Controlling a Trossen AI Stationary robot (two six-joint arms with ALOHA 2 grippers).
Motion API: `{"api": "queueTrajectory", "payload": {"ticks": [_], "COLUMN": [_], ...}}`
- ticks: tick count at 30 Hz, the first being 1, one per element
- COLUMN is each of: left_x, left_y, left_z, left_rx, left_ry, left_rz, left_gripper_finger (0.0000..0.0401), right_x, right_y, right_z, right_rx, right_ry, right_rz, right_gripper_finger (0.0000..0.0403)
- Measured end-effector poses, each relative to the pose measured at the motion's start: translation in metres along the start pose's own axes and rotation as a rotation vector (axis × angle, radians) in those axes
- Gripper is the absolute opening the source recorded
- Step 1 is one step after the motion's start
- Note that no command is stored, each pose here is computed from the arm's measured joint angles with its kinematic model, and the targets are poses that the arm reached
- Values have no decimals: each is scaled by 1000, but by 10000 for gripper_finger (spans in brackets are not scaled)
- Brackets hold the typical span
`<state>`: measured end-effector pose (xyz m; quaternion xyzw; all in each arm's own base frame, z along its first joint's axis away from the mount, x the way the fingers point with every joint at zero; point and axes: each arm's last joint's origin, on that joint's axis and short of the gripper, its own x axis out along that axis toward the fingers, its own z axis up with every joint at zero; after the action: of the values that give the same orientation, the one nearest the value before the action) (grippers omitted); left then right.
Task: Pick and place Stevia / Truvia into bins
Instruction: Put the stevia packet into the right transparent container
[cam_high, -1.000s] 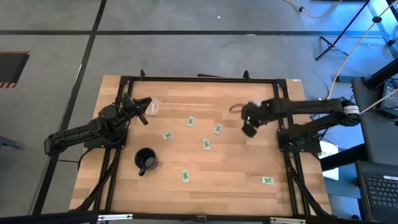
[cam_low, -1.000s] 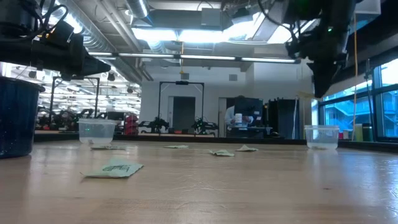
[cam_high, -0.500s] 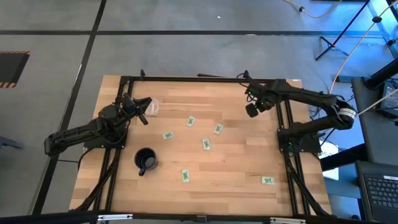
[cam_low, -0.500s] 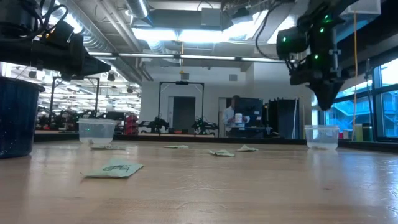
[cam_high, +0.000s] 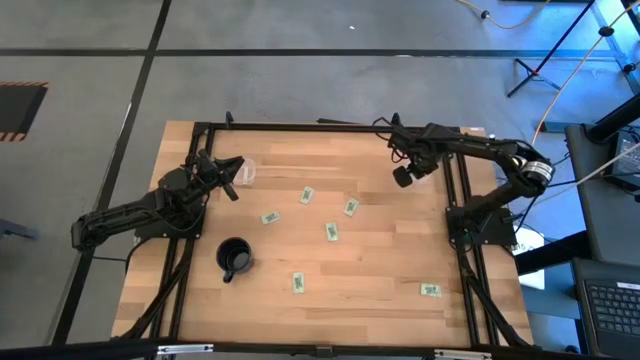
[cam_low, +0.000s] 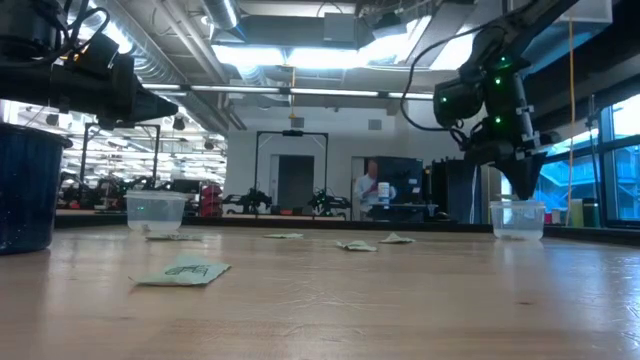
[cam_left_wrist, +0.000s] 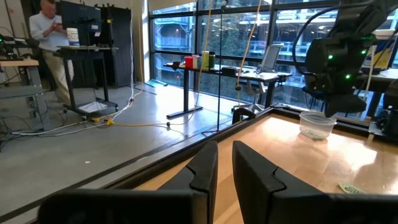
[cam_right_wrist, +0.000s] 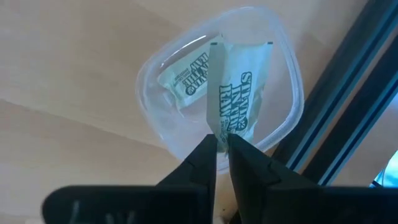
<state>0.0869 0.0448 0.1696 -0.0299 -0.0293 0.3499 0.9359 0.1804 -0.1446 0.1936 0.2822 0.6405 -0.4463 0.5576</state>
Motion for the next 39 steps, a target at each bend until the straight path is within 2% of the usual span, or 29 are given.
{"api": "queueTrajectory", "payload": {"ticks": [33, 39], "left_x": [0, 0], "left_y": [0, 0], "left_z": [0, 0], "left_rx": [0, 0], "left_ry": [0, 0], "left_rz": [0, 0], "left_gripper_finger": [43, 43], "right_x": [1, 1], "right_y": [0, 0], "right_z": [0, 0], "right_rx": [-52, -55], "right_ry": [1, 1], "right_rz": [-1, -1], "right_gripper_finger": [45, 69]}}
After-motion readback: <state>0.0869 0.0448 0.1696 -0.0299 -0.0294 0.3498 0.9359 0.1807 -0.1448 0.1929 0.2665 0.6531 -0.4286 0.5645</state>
